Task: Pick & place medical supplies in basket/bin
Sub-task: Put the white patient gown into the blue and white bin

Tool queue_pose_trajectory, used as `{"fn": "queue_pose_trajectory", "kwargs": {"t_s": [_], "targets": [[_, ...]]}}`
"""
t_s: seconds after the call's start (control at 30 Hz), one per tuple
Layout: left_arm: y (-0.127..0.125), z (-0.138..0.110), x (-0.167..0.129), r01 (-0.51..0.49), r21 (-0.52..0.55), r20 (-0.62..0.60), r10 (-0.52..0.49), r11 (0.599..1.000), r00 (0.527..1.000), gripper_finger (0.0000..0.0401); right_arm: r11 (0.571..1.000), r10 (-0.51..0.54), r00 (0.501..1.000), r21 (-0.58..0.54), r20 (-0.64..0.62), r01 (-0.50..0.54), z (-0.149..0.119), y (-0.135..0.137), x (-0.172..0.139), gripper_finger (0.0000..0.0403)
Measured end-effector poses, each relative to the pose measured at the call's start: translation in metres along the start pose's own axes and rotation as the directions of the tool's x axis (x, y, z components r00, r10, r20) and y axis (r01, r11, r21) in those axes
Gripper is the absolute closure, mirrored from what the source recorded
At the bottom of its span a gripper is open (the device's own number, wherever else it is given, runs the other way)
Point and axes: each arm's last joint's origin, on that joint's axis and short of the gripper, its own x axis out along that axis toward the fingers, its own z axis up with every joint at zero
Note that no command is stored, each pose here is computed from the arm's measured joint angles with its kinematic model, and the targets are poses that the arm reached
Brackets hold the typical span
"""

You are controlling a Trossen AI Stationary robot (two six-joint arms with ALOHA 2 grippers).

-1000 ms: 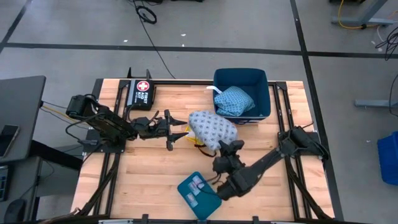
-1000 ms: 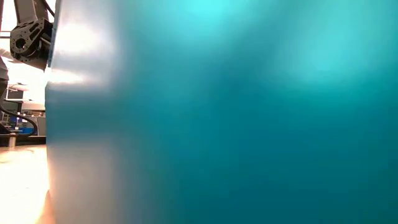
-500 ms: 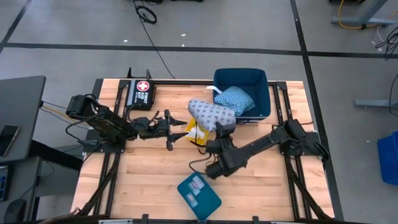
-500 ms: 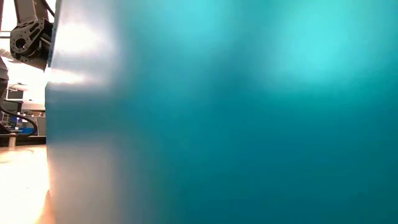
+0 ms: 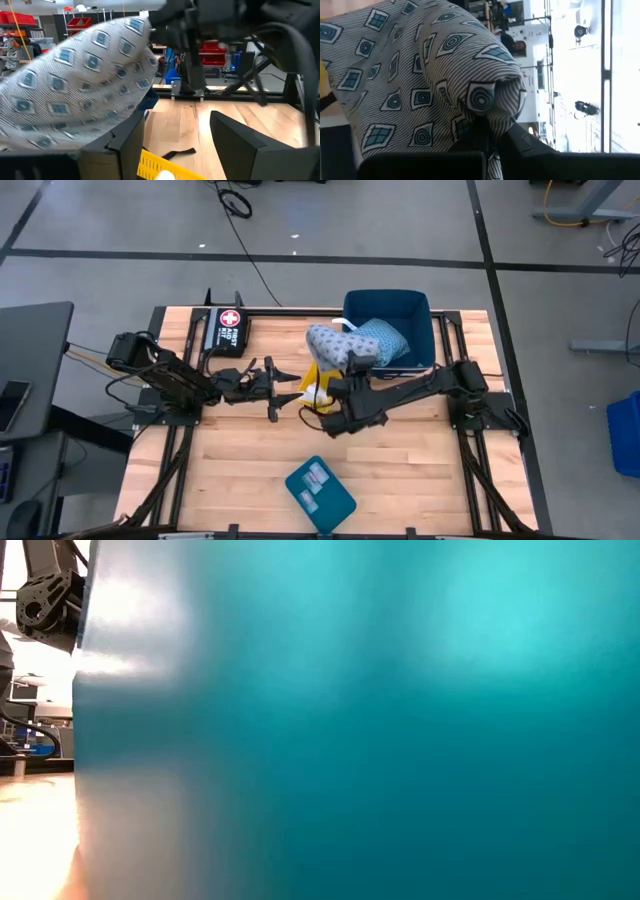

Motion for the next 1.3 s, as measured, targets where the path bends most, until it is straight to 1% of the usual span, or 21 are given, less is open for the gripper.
{"fn": "queue_pose_trajectory", "kwargs": {"t_s": [0.13, 0.3, 0.57, 0.7, 0.8, 0.93, 1.0, 1.07, 1.13, 1.2, 1.3], "targets": [[0.0, -0.001, 0.0, 0.0, 0.001, -0.006, 0.0, 1.0, 1.0, 0.0188, 0.999, -0.01, 1.0, 0.033, -0.025, 0.01, -0.003, -0.014, 0.011, 0.0388], [0.0, -0.001, 0.0, 0.001, 0.003, -0.013, -0.001, 1.0, 1.0, 0.0188, 0.999, -0.012, 0.998, 0.046, -0.057, 0.014, -0.009, -0.032, 0.022, 0.0388], [0.0, -0.002, 0.0, 0.001, 0.004, -0.017, -0.001, 1.0, 1.0, 0.0188, 0.992, 0.057, 0.988, 0.118, -0.144, -0.04, -0.024, -0.064, 0.044, 0.0388], [0.0, -0.002, 0.0, 0.001, 0.004, -0.016, -0.001, 1.0, 1.0, 0.0188, 0.989, 0.082, 0.979, 0.138, -0.189, -0.056, -0.03, -0.073, 0.057, 0.0388], [0.0, -0.002, 0.0, 0.001, 0.004, -0.016, -0.001, 1.0, 1.0, 0.0188, 0.983, 0.139, 0.961, 0.154, -0.237, -0.104, -0.034, -0.076, 0.068, 0.0388], [0.0, -0.002, 0.0, 0.001, 0.004, -0.016, -0.001, 1.0, 1.0, 0.0188, 0.962, 0.24, 0.923, 0.197, -0.3, -0.187, -0.038, -0.075, 0.082, 0.0388], [0.0, -0.002, 0.0, 0.003, 0.004, -0.015, -0.003, 1.0, 1.0, 0.0188, 0.944, 0.305, 0.893, 0.226, -0.331, -0.238, -0.04, -0.073, 0.088, 0.0388], [0.0, -0.002, 0.0, 0.004, 0.004, -0.015, -0.004, 1.0, 1.0, 0.0188, 0.914, 0.387, 0.849, 0.269, -0.36, -0.302, -0.042, -0.072, 0.094, 0.0387], [0.0, -0.002, 0.0, 0.004, 0.003, -0.015, -0.004, 1.0, 1.0, 0.0188, 0.885, 0.45, 0.809, 0.308, -0.379, -0.348, -0.044, -0.071, 0.099, 0.0368], [0.0, -0.002, 0.0, 0.004, 0.003, -0.015, -0.004, 1.0, 1.0, 0.0188, 0.862, 0.495, 0.776, 0.333, -0.39, -0.383, -0.045, -0.071, 0.101, 0.0333], [0.0, -0.002, 0.0, 0.004, 0.003, -0.015, -0.004, 1.0, 1.0, 0.0188, 0.855, 0.508, 0.767, 0.334, -0.392, -0.396, -0.046, -0.07, 0.102, 0.027]]}}
